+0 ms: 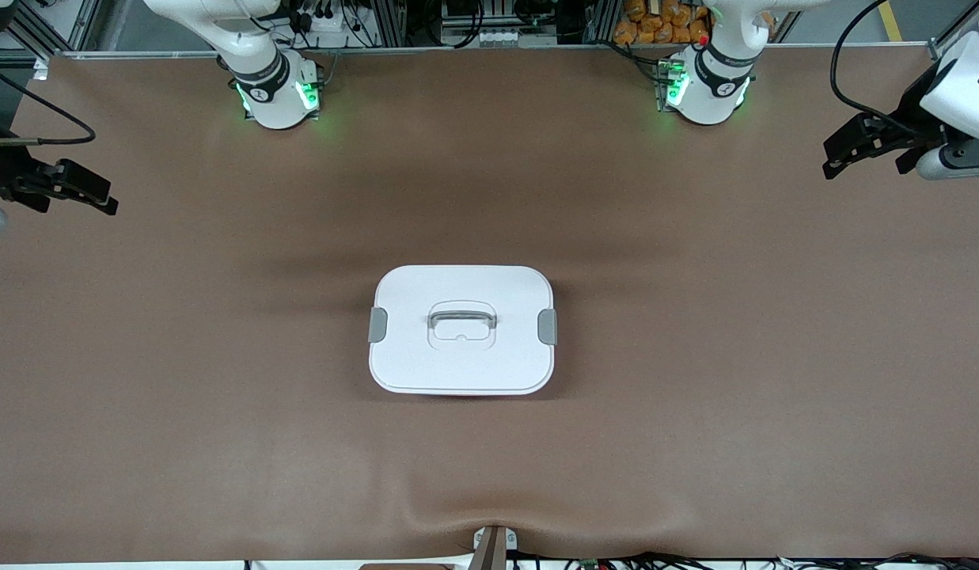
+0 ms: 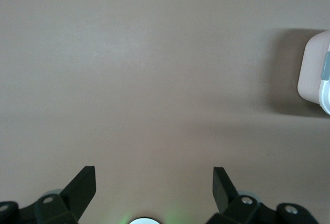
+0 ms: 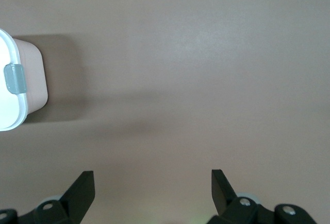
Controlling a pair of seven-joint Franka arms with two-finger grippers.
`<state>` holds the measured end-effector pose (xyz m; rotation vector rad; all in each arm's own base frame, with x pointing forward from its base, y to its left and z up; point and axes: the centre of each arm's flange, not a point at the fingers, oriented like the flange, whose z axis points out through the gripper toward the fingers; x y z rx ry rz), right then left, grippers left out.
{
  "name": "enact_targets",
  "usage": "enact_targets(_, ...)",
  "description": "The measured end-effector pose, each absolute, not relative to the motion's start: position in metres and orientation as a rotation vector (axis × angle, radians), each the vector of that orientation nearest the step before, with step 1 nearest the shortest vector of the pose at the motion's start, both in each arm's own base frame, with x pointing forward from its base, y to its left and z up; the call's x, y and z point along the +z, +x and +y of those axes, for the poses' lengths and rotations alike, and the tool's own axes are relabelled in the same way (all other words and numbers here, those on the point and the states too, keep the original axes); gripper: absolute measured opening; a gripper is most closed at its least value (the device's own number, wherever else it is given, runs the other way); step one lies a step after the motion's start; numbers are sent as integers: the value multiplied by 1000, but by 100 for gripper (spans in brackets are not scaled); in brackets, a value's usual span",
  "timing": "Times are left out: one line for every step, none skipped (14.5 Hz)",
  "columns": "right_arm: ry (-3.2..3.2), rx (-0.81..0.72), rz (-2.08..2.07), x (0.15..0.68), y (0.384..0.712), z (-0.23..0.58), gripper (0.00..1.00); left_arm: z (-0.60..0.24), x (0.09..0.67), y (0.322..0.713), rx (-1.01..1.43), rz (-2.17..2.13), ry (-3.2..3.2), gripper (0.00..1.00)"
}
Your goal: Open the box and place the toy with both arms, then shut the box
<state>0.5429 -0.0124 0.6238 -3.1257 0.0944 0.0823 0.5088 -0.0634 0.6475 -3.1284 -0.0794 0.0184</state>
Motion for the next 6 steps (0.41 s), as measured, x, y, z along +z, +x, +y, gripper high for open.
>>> enact_targets(-3126, 82, 94, 624, 543, -12, 100, -63, 646, 510, 22, -81, -3128, 100)
enact_targets(-3126, 82, 94, 624, 543, -12, 100, -63, 645, 510, 25, -82, -3128, 100)
enact_targets(-3126, 83, 94, 624, 543, -12, 100, -63, 644, 511, 30, -82, -3128, 100)
enact_targets(-3126, 83, 94, 624, 543, -12, 100, -62, 642, 513, 36, -83, -3128, 100)
enact_targets(-3126, 83, 94, 624, 543, -12, 100, -62, 640, 514, 42, -83, -3128, 100)
enact_targets(-3126, 84, 94, 623, 543, -12, 100, -62, 638, 515, 46, -83, -3128, 100)
